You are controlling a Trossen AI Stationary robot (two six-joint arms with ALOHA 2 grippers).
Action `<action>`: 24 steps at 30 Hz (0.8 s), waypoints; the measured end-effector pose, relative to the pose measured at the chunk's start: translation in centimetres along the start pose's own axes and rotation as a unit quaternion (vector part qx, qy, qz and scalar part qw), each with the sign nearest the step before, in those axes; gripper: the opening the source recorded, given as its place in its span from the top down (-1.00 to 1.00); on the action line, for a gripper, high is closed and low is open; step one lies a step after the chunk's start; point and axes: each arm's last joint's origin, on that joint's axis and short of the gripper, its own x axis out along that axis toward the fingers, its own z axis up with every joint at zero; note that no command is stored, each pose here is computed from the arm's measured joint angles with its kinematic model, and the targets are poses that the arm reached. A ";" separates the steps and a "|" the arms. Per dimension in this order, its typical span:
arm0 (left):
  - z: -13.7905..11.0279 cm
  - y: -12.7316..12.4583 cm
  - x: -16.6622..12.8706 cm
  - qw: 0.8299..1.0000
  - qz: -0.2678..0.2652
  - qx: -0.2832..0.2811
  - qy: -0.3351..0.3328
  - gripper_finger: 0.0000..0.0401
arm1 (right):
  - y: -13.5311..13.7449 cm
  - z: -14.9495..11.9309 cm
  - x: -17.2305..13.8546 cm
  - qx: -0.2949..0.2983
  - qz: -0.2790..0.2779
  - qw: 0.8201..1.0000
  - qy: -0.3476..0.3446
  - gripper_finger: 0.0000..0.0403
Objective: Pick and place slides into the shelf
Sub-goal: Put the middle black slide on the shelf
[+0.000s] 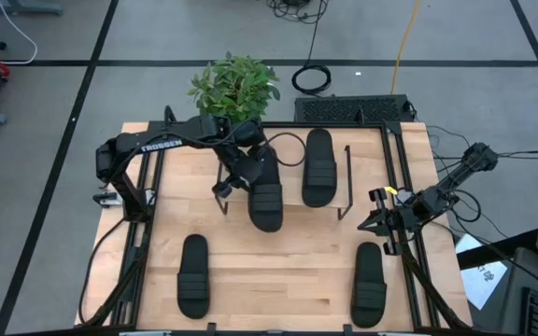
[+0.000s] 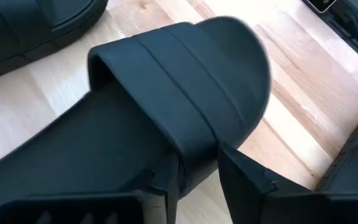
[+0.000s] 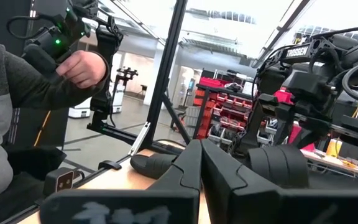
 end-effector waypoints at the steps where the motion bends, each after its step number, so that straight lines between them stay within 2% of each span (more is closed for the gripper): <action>1: 0.0 0.0 0.0 1.000 0.001 -0.001 0.000 0.45 | 0.0 0.0 0.0 0.000 0.000 1.000 0.000 1.00; 8: 0.1 0.3 0.0 1.000 0.022 -0.020 0.005 0.27 | 0.0 0.0 0.0 0.000 0.000 1.000 0.000 1.00; 15: 0.4 0.0 -0.8 0.999 0.048 -0.009 -0.001 0.09 | 0.0 0.0 0.0 0.000 0.000 1.000 -0.001 1.00; 20: 1.1 -1.5 -2.8 0.996 0.084 0.005 -0.011 -0.01 | 0.0 0.0 0.0 0.000 0.000 1.000 0.000 1.00; 24: 2.2 -3.3 -4.5 0.992 0.118 -0.008 -0.042 -0.04 | 0.0 0.0 0.0 -0.001 0.000 1.000 -0.001 1.00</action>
